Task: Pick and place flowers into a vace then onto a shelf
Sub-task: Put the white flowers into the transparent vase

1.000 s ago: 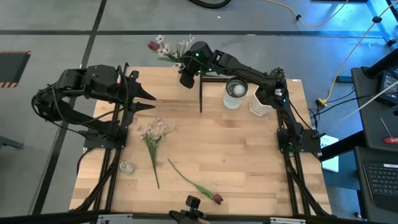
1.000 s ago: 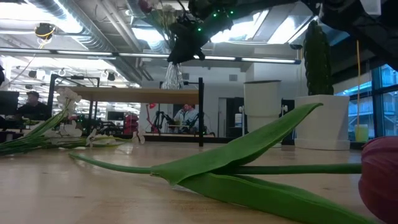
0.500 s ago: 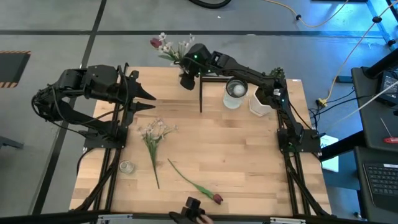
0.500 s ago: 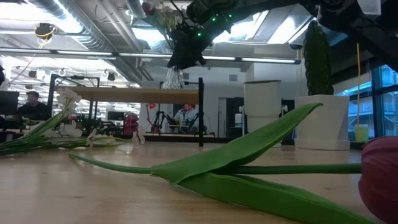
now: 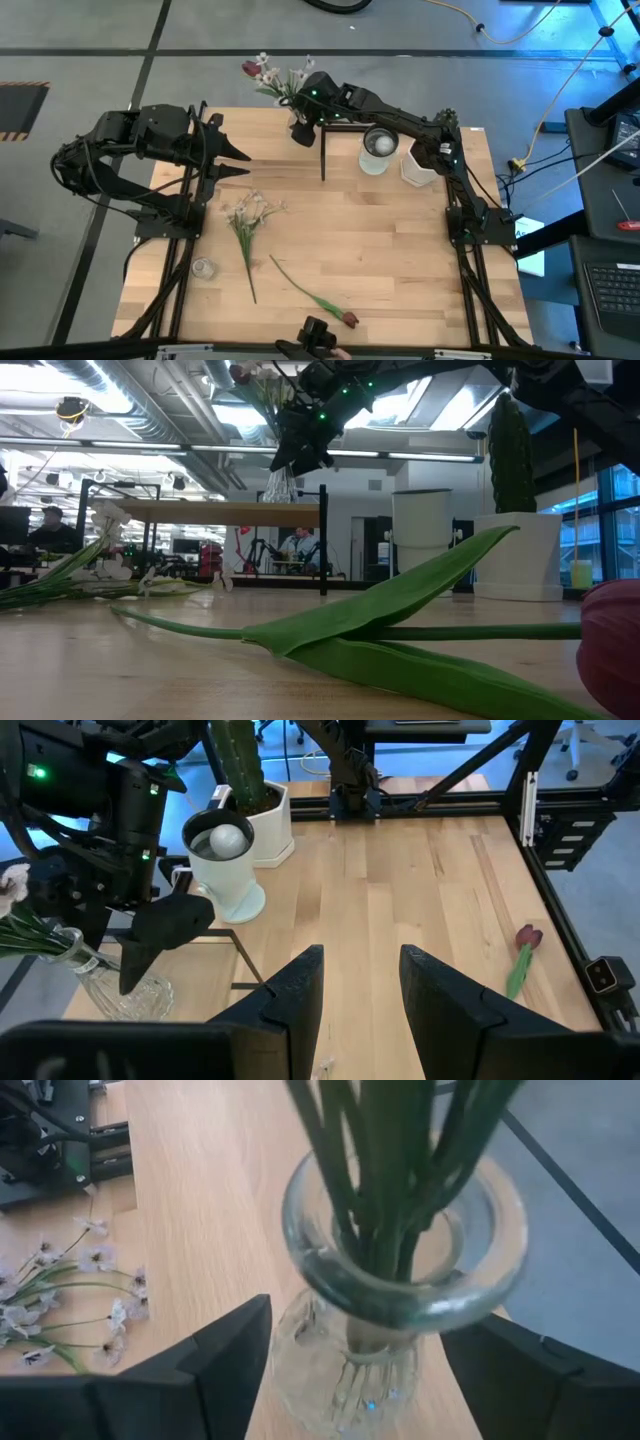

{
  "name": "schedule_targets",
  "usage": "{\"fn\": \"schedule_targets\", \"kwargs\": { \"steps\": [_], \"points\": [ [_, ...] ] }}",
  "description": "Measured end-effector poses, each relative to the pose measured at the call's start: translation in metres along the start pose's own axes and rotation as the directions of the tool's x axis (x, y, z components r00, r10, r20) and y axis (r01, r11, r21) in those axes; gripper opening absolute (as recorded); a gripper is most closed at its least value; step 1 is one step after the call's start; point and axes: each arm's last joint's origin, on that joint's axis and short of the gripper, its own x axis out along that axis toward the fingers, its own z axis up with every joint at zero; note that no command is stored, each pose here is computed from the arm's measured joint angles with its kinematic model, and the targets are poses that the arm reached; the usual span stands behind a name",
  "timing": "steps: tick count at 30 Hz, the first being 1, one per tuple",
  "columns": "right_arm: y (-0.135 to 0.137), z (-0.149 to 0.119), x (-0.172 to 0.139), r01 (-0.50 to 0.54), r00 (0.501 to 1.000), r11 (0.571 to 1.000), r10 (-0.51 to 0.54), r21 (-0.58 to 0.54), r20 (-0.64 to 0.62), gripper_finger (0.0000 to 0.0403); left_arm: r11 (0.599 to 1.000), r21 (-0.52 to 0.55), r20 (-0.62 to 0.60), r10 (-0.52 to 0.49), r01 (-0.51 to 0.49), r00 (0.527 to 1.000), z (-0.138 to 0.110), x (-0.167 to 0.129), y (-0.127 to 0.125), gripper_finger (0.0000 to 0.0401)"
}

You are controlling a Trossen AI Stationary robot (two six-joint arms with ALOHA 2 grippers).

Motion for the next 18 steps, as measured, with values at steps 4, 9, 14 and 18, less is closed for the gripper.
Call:
{"fn": "schedule_targets", "kwargs": {
  "steps": [4,9,14,18],
  "points": [
    [0.0,0.004,-0.011,0.002,1.0,1.0,-0.002,-0.004,0.01,0.0286,1.0,0.0,0.0,0.0,0.0,1.0,0.0,0.0,0.0,0.0127],
    [0.001,0.005,-0.019,0.002,1.0,1.0,-0.002,-0.003,0.001,0.0287,1.0,0.0,0.0,0.0,0.0,1.0,0.0,0.0,0.0,0.0127],
    [0.003,-0.001,-0.023,-0.006,0.997,1.0,0.006,0.002,-0.072,0.0287,1.0,0.0,0.0,0.0,0.0,1.0,0.0,0.0,0.0,0.0127],
    [0.01,-0.008,-0.03,-0.024,0.987,1.0,0.025,0.011,-0.16,0.0287,1.0,-0.001,0.0,0.0,0.0,1.0,0.0,0.0,0.0,0.0127]
  ]
}}
